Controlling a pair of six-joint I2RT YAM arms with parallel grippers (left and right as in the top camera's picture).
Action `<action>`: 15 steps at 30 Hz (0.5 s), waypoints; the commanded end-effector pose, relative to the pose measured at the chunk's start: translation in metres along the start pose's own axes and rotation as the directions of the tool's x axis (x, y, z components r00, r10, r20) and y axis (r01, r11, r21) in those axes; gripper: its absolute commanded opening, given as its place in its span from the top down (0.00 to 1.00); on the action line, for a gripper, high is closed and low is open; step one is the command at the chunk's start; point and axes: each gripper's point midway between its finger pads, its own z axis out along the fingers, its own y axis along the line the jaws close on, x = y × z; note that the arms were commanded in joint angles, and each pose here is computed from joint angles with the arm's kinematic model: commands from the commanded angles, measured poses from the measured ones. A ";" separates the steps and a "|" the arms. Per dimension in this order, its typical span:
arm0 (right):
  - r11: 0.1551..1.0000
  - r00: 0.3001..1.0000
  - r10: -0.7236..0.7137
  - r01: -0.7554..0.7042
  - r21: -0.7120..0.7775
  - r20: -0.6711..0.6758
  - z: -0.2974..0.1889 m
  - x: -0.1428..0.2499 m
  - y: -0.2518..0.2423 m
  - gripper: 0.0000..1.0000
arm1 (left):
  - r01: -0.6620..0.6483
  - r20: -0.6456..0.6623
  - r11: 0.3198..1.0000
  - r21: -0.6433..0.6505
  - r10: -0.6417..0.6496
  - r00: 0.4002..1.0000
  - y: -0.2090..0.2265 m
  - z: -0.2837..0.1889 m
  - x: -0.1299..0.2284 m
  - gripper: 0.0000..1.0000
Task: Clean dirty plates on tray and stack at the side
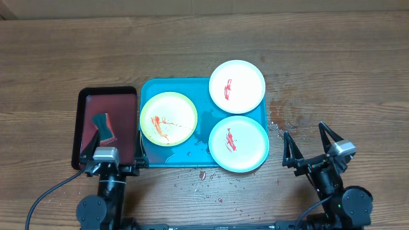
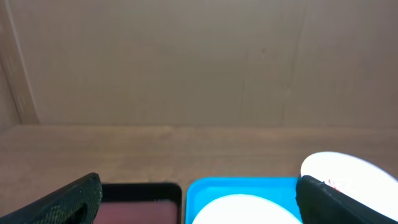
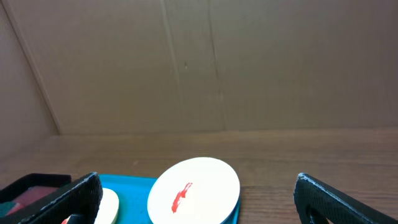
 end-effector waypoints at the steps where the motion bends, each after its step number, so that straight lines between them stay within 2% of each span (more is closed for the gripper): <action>1: 1.000 0.999 -0.013 0.014 -0.026 0.049 -0.008 -0.028 0.010 0.00 | 0.006 0.043 0.999 0.043 -0.007 0.999 -0.008 -0.008 -0.024 0.00; 6: 0.999 0.998 -0.015 0.016 -0.028 0.060 -0.014 -0.044 0.015 0.00 | 0.007 0.026 0.998 0.063 -0.008 1.000 -0.013 -0.011 -0.035 0.00; 15: 0.999 0.997 -0.017 0.019 -0.032 0.077 -0.028 -0.078 0.024 0.00 | 0.023 -0.115 0.998 0.055 -0.017 0.993 -0.014 0.001 -0.067 0.00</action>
